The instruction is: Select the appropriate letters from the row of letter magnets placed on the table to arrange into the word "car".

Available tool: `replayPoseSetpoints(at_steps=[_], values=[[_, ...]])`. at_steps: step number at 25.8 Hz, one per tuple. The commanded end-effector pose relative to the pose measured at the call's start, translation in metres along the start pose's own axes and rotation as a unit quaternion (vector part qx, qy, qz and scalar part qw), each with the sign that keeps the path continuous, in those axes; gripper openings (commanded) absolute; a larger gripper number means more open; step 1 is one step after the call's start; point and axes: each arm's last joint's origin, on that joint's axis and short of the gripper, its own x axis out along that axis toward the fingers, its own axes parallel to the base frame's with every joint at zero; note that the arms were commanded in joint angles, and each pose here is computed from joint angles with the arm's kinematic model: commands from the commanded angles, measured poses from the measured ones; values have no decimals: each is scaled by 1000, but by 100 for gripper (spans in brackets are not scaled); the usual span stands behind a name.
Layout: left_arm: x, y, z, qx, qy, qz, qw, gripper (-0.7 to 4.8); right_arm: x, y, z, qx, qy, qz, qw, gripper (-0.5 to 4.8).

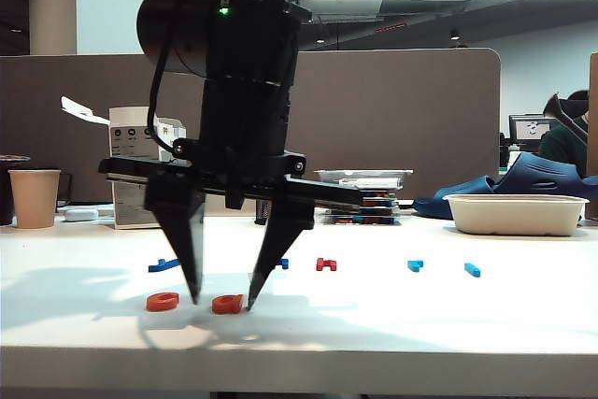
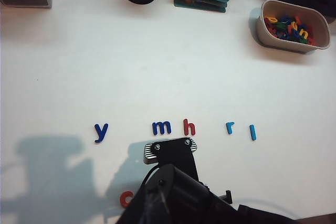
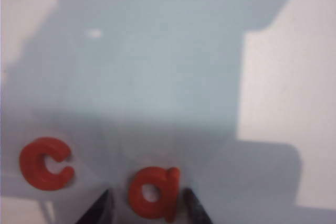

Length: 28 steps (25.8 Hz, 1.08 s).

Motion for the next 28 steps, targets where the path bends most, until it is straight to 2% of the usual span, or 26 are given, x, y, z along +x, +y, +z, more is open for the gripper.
replayPoseSetpoints(at_steps=[1, 28], values=[[-2, 0, 1, -1, -6, -3, 1000, -6, 0, 0, 0, -5, 0, 0, 1000, 187], [-2, 0, 1, -1, -6, -3, 1000, -6, -15, -15, 18, -10, -17, 8, 1000, 190]])
